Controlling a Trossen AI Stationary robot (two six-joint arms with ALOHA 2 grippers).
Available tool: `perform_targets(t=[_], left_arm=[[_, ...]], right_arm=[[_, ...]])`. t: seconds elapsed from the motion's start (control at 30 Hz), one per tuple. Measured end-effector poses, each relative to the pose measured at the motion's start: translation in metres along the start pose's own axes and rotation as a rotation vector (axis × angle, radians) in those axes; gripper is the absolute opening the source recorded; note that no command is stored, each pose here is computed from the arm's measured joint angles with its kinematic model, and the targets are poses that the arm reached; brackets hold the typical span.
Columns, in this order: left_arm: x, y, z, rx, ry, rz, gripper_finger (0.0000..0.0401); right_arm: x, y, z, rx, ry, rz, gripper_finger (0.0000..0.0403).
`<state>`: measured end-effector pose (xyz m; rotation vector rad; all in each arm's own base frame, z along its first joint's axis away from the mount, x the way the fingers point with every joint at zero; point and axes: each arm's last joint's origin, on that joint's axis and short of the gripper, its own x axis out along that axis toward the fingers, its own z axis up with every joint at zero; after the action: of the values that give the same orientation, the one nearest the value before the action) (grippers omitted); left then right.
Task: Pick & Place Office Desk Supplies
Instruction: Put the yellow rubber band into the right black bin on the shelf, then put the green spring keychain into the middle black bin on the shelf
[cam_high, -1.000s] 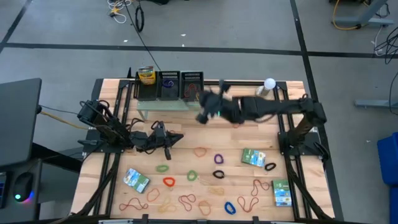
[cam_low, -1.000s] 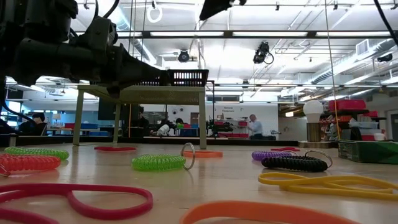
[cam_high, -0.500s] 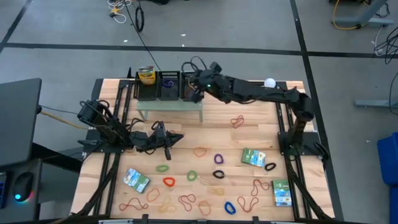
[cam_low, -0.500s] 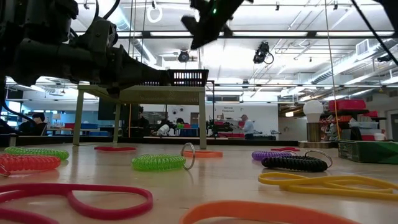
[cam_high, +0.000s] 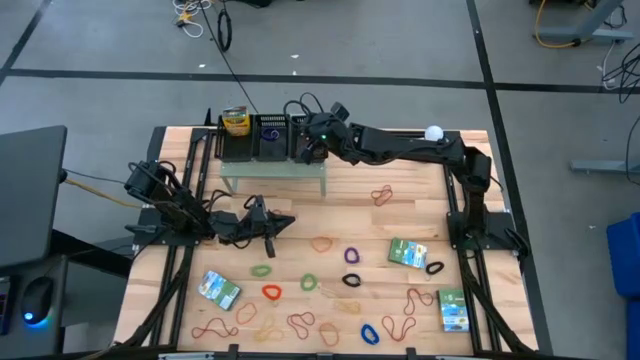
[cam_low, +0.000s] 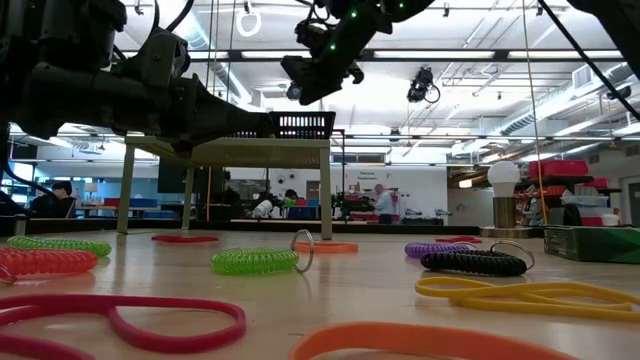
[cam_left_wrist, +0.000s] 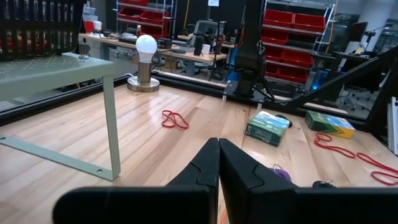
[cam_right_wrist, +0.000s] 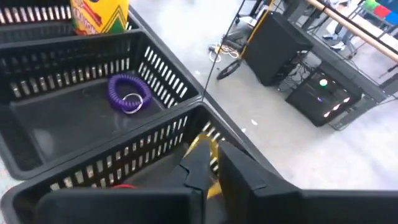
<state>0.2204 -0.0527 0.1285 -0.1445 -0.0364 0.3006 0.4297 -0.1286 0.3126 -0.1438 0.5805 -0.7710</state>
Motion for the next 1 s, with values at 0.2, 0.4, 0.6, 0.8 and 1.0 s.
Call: perform_targets(t=[0.2, 0.4, 0.6, 0.8, 1.0], left_arm=[[0.0, 0.0, 0.0, 0.001, 0.002, 0.0, 0.0009], [0.0, 0.0, -0.002, 0.013, 0.018, 0.002, 0.0009], [0.0, -0.001, -0.002, -0.006, 0.024, -0.028, 0.0009], [0.0, -0.001, -0.003, 0.006, 0.03, -0.03, 0.0009], [0.008, -0.008, -0.001, -0.043, 0.046, -0.1, 0.0009]], right_arm=[[0.0, -0.002, 0.001, 0.005, -0.003, -0.058, 0.0105], [-0.021, -0.005, 0.007, -0.052, -0.004, -0.063, 0.0138], [-0.069, -0.002, 0.008, -0.136, 0.031, 0.018, 0.007], [-0.104, 0.01, -0.034, -0.15, 0.025, 0.11, 0.0011], [-0.146, 0.025, -0.087, -0.049, -0.073, 0.207, 0.0011]])
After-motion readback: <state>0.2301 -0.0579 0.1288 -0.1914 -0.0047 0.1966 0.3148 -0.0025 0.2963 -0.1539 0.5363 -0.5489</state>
